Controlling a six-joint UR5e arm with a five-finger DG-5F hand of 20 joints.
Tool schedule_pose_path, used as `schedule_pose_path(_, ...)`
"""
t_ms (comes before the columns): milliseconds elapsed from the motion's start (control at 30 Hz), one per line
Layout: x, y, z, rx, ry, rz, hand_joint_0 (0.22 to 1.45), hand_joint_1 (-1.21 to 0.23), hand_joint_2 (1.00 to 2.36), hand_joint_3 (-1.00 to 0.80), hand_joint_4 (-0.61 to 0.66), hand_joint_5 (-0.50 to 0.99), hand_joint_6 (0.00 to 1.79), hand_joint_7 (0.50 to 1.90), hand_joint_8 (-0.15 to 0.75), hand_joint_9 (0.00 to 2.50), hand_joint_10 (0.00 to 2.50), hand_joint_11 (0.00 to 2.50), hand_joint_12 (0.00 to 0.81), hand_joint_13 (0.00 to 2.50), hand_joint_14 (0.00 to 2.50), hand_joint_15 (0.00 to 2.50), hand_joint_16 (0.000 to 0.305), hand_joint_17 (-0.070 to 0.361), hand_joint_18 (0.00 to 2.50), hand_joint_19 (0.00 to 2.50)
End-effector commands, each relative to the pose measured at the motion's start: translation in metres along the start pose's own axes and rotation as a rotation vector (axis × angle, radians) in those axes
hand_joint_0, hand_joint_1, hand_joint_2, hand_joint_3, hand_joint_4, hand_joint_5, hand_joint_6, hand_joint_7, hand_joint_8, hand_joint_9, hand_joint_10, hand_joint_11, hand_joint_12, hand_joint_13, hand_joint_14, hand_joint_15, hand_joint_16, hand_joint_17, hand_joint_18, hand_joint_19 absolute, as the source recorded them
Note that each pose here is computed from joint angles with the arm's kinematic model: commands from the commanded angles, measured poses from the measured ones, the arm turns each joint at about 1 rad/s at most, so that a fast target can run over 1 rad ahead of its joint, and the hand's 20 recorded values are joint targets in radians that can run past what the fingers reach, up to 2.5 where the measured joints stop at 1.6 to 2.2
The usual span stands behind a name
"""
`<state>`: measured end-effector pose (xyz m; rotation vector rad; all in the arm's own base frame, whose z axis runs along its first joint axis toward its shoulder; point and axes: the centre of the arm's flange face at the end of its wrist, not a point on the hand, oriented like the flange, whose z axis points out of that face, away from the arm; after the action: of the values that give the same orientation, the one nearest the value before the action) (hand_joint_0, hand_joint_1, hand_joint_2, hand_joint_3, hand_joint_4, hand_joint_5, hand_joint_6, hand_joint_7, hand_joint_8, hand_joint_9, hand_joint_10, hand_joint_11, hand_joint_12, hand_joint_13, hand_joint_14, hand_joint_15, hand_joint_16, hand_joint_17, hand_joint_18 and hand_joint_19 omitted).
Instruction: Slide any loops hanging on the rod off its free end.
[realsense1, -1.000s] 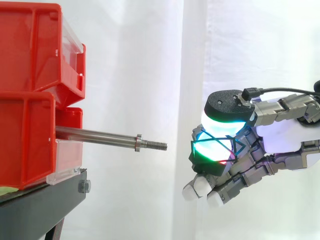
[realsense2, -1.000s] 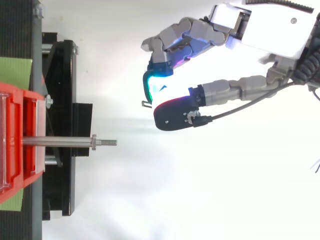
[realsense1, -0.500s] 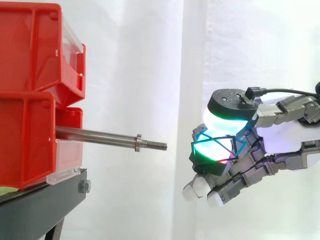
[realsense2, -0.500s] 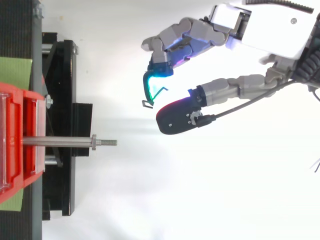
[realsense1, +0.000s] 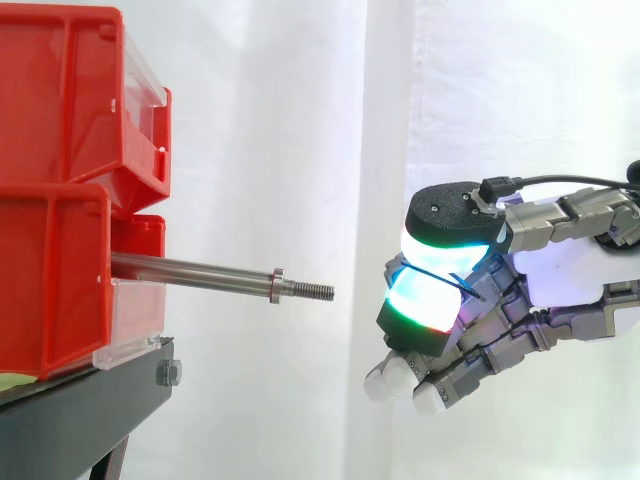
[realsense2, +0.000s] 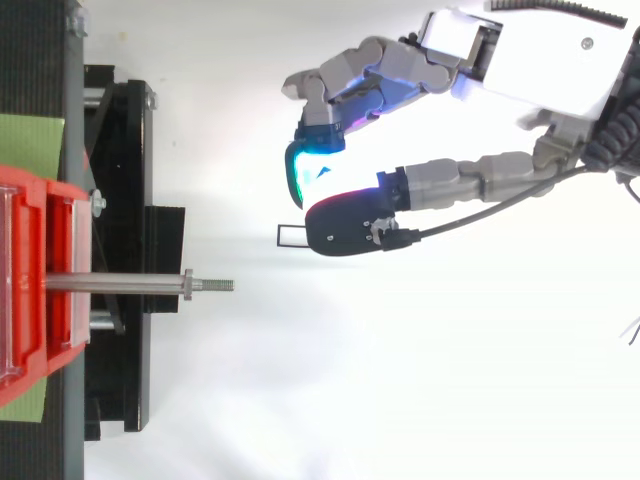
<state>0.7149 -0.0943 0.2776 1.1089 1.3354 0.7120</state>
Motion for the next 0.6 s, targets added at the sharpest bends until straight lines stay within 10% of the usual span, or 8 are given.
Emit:
schedule_pose_path(0,0.0002,-0.0001,0.0,0.0,0.0,0.0,0.55,-0.76,1.02,0.0,0.12,-0.11,0.9,1.15,0.296,0.69,0.01,0.36,0.396,0.37,0.0,0.14,0.06,0.135,0.41,0.28)
schedule_pose_path(567,0.0012,-0.0005,-0.0008,0.007,0.004,-0.001,0.55,-0.57,1.01,-0.3,0.16,-0.11,0.87,1.18,0.259,0.69,0.01,0.36,0.358,0.32,0.01,0.14,0.052,0.117,0.34,0.31)
